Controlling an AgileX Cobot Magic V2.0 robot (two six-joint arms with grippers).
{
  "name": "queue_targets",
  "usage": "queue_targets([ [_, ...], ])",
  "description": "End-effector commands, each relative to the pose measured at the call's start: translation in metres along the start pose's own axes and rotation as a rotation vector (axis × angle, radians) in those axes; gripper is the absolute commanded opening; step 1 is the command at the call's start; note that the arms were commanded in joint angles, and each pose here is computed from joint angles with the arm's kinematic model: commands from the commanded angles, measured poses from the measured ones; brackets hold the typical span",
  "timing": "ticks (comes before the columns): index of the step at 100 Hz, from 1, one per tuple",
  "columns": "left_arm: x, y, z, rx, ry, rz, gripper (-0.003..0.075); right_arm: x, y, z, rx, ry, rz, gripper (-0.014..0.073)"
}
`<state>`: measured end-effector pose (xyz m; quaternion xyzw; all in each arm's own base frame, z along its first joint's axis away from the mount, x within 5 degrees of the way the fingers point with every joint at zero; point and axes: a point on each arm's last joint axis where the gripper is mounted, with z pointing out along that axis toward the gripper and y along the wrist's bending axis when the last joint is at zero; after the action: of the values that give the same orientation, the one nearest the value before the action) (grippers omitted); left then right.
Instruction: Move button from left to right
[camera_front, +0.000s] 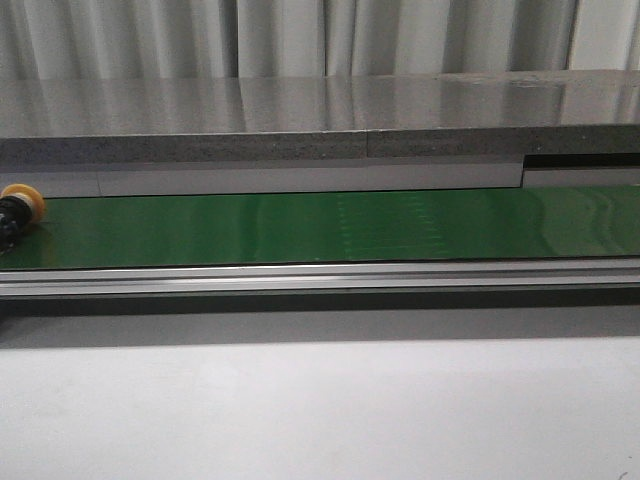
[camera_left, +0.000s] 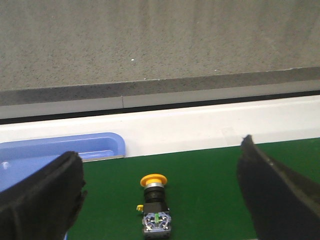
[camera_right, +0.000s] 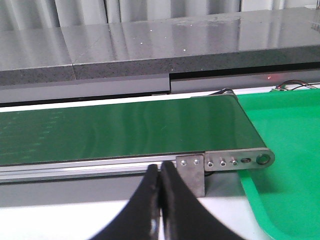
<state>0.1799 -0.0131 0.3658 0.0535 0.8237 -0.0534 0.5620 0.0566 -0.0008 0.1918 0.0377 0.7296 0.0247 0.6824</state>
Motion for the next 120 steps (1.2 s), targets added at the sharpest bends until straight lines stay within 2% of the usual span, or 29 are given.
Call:
queue_targets([
  [1, 0.000, -0.007, -0.020, 0.005, -0.151, -0.001, 0.0603, -0.014, 0.001, -0.003, -0.002, -0.122, -0.006, -0.0067],
  [26, 0.061, -0.008, -0.047, -0.027, -0.247, -0.004, 0.0601, -0.014, 0.001, -0.003, -0.002, -0.122, -0.006, -0.0067],
  [47, 0.097, -0.009, -0.062, -0.042, -0.314, -0.003, 0.0601, -0.014, 0.001, -0.003, -0.002, -0.122, -0.006, -0.0067],
  [61, 0.107, -0.009, -0.068, -0.041, -0.340, 0.000, 0.0599, -0.014, 0.001, -0.003, -0.002, -0.122, -0.006, -0.0067],
  [94, 0.107, -0.010, -0.069, -0.041, -0.346, 0.000, 0.0591, -0.014, 0.001, -0.003, -0.002, -0.122, -0.006, -0.0067],
  [106, 0.107, -0.010, -0.069, -0.041, -0.346, 0.000, 0.0501, -0.014, 0.001, -0.003, -0.002, -0.122, -0.006, -0.0067],
  [120, 0.107, -0.010, -0.069, -0.041, -0.346, 0.000, 0.0283, -0.014, 0.001, -0.003, -0.002, -0.122, -0.006, -0.0067],
])
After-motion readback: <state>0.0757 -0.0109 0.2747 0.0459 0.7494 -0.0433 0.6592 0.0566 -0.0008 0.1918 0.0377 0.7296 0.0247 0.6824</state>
